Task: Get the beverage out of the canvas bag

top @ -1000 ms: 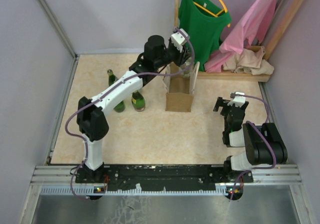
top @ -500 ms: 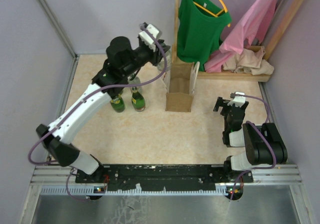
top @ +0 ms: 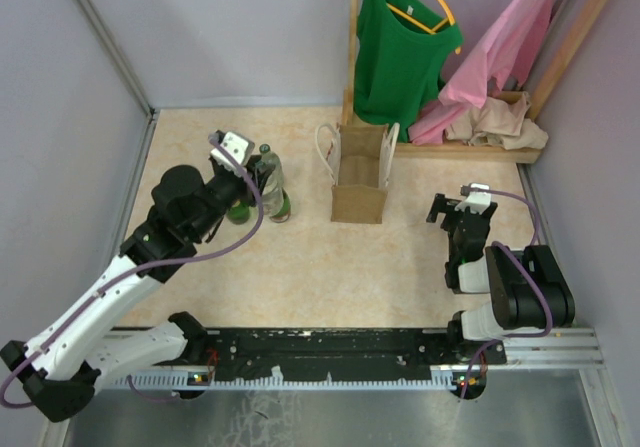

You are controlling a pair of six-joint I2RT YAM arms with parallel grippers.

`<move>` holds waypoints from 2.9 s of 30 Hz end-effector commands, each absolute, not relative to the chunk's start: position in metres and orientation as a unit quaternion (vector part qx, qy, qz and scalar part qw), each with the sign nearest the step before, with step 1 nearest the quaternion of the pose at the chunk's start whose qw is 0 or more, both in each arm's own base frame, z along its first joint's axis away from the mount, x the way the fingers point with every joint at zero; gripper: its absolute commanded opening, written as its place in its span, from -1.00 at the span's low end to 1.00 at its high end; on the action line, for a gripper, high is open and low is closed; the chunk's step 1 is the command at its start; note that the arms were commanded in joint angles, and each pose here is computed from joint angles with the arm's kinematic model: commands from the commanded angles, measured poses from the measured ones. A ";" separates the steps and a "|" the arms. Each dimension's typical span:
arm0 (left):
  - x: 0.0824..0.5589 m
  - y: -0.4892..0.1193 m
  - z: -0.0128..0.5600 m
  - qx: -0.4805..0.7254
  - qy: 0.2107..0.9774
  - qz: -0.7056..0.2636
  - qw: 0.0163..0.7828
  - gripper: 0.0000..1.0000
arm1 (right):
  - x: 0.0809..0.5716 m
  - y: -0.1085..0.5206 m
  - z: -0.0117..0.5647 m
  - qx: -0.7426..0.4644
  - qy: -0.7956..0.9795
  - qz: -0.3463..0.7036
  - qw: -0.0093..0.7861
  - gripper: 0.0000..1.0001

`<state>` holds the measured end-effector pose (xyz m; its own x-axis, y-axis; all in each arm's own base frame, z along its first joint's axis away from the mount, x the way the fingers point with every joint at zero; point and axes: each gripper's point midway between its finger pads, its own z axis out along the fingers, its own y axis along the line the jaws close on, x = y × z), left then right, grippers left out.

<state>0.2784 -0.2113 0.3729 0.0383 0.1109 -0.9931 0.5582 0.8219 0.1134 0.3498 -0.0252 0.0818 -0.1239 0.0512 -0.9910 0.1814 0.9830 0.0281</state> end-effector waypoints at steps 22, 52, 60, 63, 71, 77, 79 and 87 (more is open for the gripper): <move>0.297 -0.142 0.267 0.052 0.674 -0.089 0.731 -1.00 | 0.363 -0.024 0.107 0.076 0.719 -0.050 0.689 0.98; 0.311 -0.141 0.199 0.024 0.732 -0.100 0.673 -0.14 | 0.363 -0.024 0.107 0.077 0.719 -0.049 0.689 0.98; 0.307 -0.133 0.206 0.009 0.733 -0.095 0.674 0.26 | 0.363 -0.024 0.107 0.076 0.719 -0.049 0.689 0.98; 0.306 -0.127 0.221 -0.002 0.723 -0.088 0.686 0.30 | 0.363 -0.024 0.107 0.077 0.719 -0.049 0.689 0.98; 0.319 -0.109 0.283 0.000 0.685 -0.027 0.728 0.32 | 0.363 -0.024 0.107 0.076 0.719 -0.050 0.689 0.98; 0.351 -0.054 0.304 -0.062 0.673 -0.005 0.737 0.34 | 0.363 -0.024 0.107 0.076 0.719 -0.049 0.689 0.98; 0.356 -0.028 0.307 -0.090 0.665 0.014 0.741 0.34 | 0.363 -0.024 0.108 0.076 0.718 -0.049 0.690 0.98; 0.363 0.058 0.267 -0.174 0.676 0.053 0.714 0.34 | 0.363 -0.024 0.107 0.076 0.719 -0.050 0.689 0.98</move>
